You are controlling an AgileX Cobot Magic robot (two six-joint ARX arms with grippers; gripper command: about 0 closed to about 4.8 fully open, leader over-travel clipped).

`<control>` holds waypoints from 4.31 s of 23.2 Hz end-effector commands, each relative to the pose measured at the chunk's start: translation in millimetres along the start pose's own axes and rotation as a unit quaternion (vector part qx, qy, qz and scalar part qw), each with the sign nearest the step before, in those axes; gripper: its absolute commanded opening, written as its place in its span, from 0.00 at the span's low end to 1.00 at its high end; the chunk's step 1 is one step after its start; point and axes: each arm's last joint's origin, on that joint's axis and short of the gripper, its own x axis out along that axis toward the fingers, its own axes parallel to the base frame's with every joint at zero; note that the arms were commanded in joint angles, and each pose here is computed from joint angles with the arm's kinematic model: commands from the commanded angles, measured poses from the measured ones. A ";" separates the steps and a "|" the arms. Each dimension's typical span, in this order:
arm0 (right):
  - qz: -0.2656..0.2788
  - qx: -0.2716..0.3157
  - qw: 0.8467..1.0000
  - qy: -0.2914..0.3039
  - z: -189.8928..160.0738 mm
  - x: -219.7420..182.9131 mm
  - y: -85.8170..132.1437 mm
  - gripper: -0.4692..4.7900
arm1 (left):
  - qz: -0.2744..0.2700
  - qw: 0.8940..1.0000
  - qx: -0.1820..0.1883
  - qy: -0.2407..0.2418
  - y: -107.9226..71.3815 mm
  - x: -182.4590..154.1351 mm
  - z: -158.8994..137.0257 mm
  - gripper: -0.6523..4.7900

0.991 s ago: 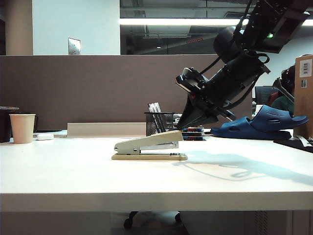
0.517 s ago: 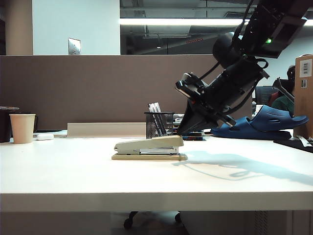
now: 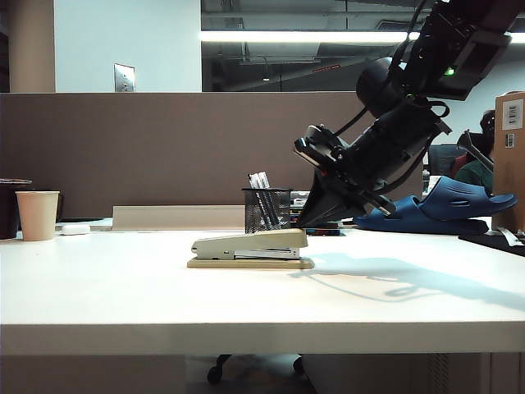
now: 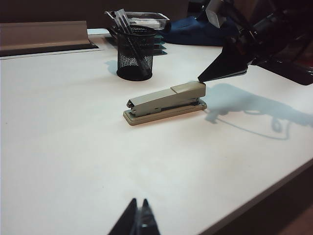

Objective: Press the stapler down.

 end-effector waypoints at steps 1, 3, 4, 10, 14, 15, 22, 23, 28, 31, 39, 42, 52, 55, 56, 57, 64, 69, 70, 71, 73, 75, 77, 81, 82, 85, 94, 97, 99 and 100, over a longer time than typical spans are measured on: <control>-0.004 0.006 1.000 0.017 -4.7 2.1 -0.8 0.07 | 0.001 1.000 0.002 -0.002 0.0 -0.2 0.9 0.11; -0.004 0.007 1.000 0.017 -4.8 2.0 -0.8 0.07 | 0.001 1.000 0.002 -0.002 0.0 -0.2 1.0 0.11; -0.004 0.007 1.000 0.018 -4.9 2.0 -0.8 0.07 | 0.001 1.000 0.002 -0.002 0.0 -0.2 1.0 0.11; -0.004 0.008 1.000 0.019 -5.0 2.0 -0.7 0.07 | 0.001 1.000 0.002 -0.002 0.0 -0.2 1.0 0.11; -0.003 0.007 1.000 0.017 -3.9 1.1 0.0 0.07 | 0.001 1.000 0.002 -0.002 0.0 -0.2 0.9 0.11; -0.003 0.007 1.000 0.017 -3.8 1.0 0.0 0.07 | 0.001 1.000 0.002 -0.002 0.0 -0.2 0.9 0.11; 0.002 0.003 1.000 0.011 -0.9 -3.0 2.9 0.07 | 0.001 1.000 0.002 -0.002 0.0 -0.2 0.9 0.11; 0.003 0.001 1.000 0.008 0.4 -4.5 4.0 0.07 | 0.001 1.000 0.002 -0.002 0.0 -0.2 0.9 0.11; 0.005 -0.006 1.000 -0.005 5.6 -12.1 8.9 0.07 | 0.001 1.000 0.002 -0.002 0.0 -0.2 1.0 0.11; 0.007 -0.013 1.000 -0.017 10.0 -18.9 13.3 0.07 | 0.001 1.000 0.002 -0.002 0.0 -0.2 0.9 0.11; 0.016 -0.047 0.996 -0.075 28.2 -49.7 33.0 0.07 | 0.001 1.000 0.002 -0.002 0.0 -0.2 1.0 0.11; 0.015 -0.081 0.992 -0.100 35.3 -68.7 42.5 0.07 | 0.001 1.000 0.002 -0.002 0.0 -0.2 1.0 0.11; -0.018 -0.120 0.972 -0.199 52.9 -154.7 58.5 0.07 | 0.001 1.000 0.002 -0.003 0.0 -0.2 1.0 0.11; -0.095 -0.146 0.953 -0.247 52.3 -201.0 69.1 0.07 | 0.004 1.000 0.003 -0.004 0.2 -0.2 1.3 0.11; -0.117 -0.154 0.948 -0.254 51.2 -209.0 71.2 0.07 | 0.012 1.000 0.004 -0.006 0.7 -0.2 1.7 0.11; -0.150 -0.170 0.938 -0.263 48.5 -222.8 77.1 0.07 | 0.027 1.000 0.005 -0.008 1.5 -0.2 2.2 0.11; -0.254 -0.171 0.899 -0.315 15.2 -309.5 105.3 0.07 | 0.161 0.986 0.014 -0.031 9.2 -1.9 7.5 0.11; -0.310 -0.145 0.873 -0.346 -28.7 -348.4 109.1 0.07 | 0.164 0.986 0.016 -0.037 9.3 -2.0 8.8 0.11; -0.319 -0.141 0.869 -0.351 -38.5 -351.3 109.3 0.07 | 0.167 0.985 0.016 -0.037 9.5 -2.1 8.8 0.11; -0.325 -0.140 0.865 -0.357 -53.4 -353.0 110.1 0.07 | 0.168 0.985 0.017 -0.038 9.5 -2.1 8.8 0.11; -0.325 -0.140 0.862 -0.363 -76.1 -350.3 112.6 0.07 | 0.168 0.984 0.020 -0.046 9.5 -2.2 10.4 0.11; -0.306 -0.127 0.865 -0.377 -97.7 -343.8 113.2 0.07 | 0.168 0.983 0.027 -0.065 9.3 -2.7 14.5 0.11; -0.296 -0.122 0.863 -0.390 -115.0 -338.1 112.5 0.07 | 0.169 0.981 0.035 -0.085 9.0 -3.3 18.5 0.11; -0.296 -0.125 0.861 -0.393 -149.8 -322.5 105.9 0.07 | 0.173 0.977 0.047 -0.116 8.7 -4.6 24.8 0.11; -0.296 -0.125 0.862 -0.393 -155.7 -318.6 103.7 0.07 | 0.173 0.976 0.048 -0.120 8.6 -4.8 25.6 0.11; -0.295 -0.131 0.855 -0.406 -177.5 -303.1 94.2 0.07 | 0.208 0.970 0.044 -0.121 10.5 -5.6 25.7 0.11; -0.280 -0.142 0.840 -0.442 -216.8 -264.5 67.7 0.07 | 0.211 0.966 0.049 -0.138 10.3 -6.4 29.0 0.11; -0.301 -0.133 0.831 -0.449 -218.7 -258.8 60.7 0.07 | 0.214 0.966 0.048 -0.138 10.4 -6.5 28.8 0.11; -0.304 -0.135 0.824 -0.458 -219.4 -254.8 56.7 0.07 | 0.214 0.966 0.048 -0.138 10.5 -6.5 28.8 0.11; -0.308 -0.136 0.818 -0.466 -220.1 -251.9 53.6 0.07 | 0.214 0.966 0.048 -0.138 10.5 -6.5 28.8 0.11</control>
